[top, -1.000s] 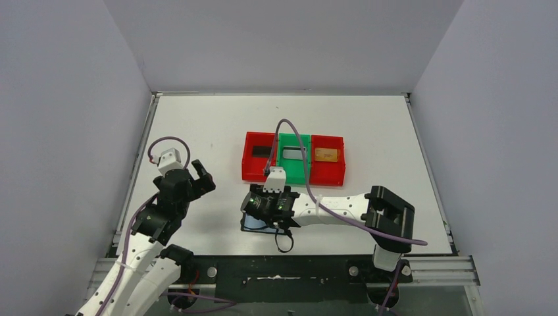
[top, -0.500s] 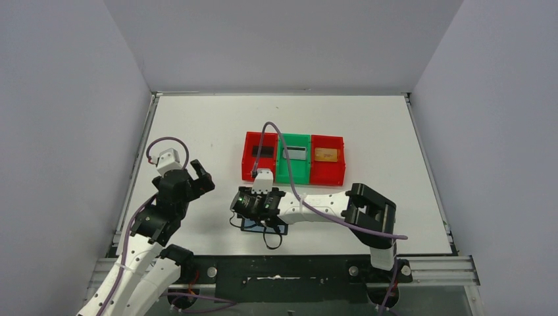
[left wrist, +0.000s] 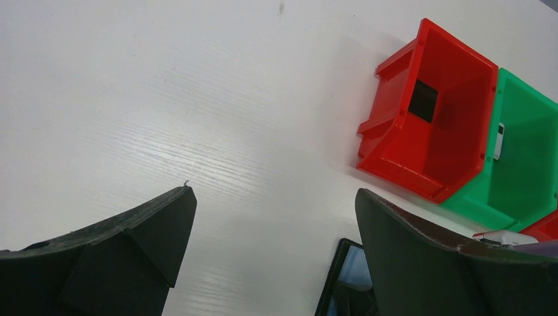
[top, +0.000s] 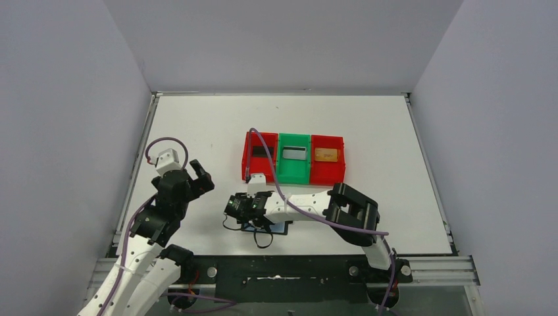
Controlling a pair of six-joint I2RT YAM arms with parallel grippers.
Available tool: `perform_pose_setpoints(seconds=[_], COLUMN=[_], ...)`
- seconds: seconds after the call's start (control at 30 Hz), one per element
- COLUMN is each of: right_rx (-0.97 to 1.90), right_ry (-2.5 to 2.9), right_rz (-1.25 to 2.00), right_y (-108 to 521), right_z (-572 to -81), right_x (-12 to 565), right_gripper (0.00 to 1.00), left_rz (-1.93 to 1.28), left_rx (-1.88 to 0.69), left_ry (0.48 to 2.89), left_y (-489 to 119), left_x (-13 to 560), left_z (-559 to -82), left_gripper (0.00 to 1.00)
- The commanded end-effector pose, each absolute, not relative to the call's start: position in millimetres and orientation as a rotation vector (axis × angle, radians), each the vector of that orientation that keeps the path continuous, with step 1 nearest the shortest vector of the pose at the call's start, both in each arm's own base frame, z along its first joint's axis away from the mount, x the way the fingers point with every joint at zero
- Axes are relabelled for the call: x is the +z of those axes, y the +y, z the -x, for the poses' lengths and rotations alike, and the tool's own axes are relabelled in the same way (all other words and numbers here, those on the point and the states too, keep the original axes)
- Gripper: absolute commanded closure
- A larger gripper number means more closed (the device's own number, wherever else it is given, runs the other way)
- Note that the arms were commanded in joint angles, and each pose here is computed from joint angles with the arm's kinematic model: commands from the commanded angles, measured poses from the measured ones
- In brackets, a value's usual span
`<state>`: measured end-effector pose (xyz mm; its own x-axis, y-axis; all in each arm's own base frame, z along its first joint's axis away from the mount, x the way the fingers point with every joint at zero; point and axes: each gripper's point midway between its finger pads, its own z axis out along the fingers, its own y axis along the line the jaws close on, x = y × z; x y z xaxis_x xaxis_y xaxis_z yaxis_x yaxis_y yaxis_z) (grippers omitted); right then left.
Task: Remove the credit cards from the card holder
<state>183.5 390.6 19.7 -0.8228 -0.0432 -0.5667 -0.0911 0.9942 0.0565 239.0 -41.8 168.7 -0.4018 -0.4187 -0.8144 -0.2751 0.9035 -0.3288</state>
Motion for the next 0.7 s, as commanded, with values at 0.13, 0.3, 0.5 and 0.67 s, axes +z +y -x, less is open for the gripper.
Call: perform_pose_setpoints(seconds=[0.13, 0.3, 0.5, 0.67], right_rx=[-0.15, -0.149, -0.044, 0.062], right_ry=[2.621, 2.595, 2.564, 2.536], right_rz=[0.124, 0.121, 0.127, 0.127], right_y=[347, 345, 354, 362], right_z=[-168, -171, -175, -178], right_x=[-31, -25, -13, 2], right_gripper=[0.39, 0.5, 0.56, 0.65], left_rz=[0.52, 0.52, 0.513, 0.513], left_rx=[-0.195, -0.198, -0.202, -0.204], left_ry=[1.96, 1.964, 1.968, 1.967], left_y=[-41, -42, -43, -43], left_x=[185, 184, 183, 183], left_z=[-244, -245, -245, -245], left_gripper=[0.06, 0.06, 0.06, 0.06])
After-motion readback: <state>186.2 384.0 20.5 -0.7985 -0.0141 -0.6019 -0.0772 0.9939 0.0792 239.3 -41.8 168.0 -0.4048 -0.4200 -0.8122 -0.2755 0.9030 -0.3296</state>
